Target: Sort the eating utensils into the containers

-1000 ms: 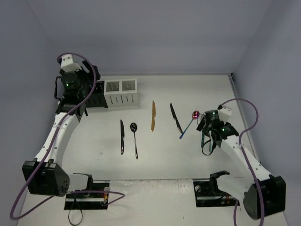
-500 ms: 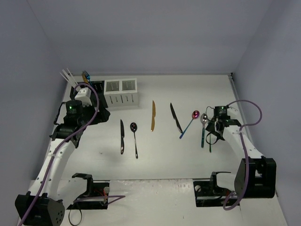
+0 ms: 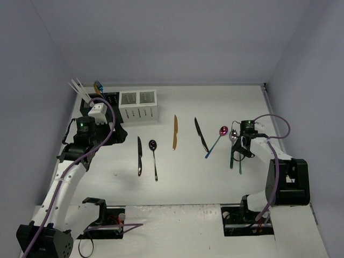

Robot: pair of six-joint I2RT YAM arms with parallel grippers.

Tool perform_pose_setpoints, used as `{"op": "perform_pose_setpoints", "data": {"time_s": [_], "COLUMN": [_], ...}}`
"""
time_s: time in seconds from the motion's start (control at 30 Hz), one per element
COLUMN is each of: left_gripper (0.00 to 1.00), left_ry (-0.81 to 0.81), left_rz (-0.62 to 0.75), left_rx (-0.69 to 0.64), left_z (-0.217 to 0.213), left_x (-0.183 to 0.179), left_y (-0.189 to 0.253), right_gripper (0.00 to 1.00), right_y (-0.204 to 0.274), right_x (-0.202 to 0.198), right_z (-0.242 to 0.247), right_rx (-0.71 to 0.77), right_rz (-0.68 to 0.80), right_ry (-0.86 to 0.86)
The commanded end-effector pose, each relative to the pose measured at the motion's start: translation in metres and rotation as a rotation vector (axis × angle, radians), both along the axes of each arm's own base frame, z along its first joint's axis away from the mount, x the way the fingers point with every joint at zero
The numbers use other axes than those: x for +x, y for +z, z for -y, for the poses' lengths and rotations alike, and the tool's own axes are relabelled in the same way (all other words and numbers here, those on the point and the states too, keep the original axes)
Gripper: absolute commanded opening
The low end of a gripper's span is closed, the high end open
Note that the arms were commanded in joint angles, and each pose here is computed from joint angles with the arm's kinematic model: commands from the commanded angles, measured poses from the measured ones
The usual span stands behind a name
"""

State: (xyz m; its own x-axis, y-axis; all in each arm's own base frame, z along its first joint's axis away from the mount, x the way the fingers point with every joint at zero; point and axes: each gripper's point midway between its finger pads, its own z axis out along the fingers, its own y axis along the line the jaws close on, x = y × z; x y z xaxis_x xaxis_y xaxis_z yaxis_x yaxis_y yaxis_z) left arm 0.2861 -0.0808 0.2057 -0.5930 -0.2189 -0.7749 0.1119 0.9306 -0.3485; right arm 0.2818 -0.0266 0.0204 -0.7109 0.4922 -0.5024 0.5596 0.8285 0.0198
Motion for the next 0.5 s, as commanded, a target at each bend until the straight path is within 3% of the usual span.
{"op": "perform_pose_setpoints", "data": {"time_s": [0.0, 0.47], "left_gripper": [0.76, 0.76], "left_ry": [-0.019, -0.026], "left_rz": [0.064, 0.079], "left_rx": [0.006, 0.005], "left_z": [0.002, 0.002], "left_x": [0.004, 0.004], "left_y": [0.014, 0.018], "right_gripper": [0.36, 0.20], "right_y": [0.000, -0.021], "right_x": [0.010, 0.008], "right_z": [0.012, 0.017], "right_rx": [-0.028, -0.001], "right_rz": [0.031, -0.028], "right_ry": [-0.037, -0.044]}}
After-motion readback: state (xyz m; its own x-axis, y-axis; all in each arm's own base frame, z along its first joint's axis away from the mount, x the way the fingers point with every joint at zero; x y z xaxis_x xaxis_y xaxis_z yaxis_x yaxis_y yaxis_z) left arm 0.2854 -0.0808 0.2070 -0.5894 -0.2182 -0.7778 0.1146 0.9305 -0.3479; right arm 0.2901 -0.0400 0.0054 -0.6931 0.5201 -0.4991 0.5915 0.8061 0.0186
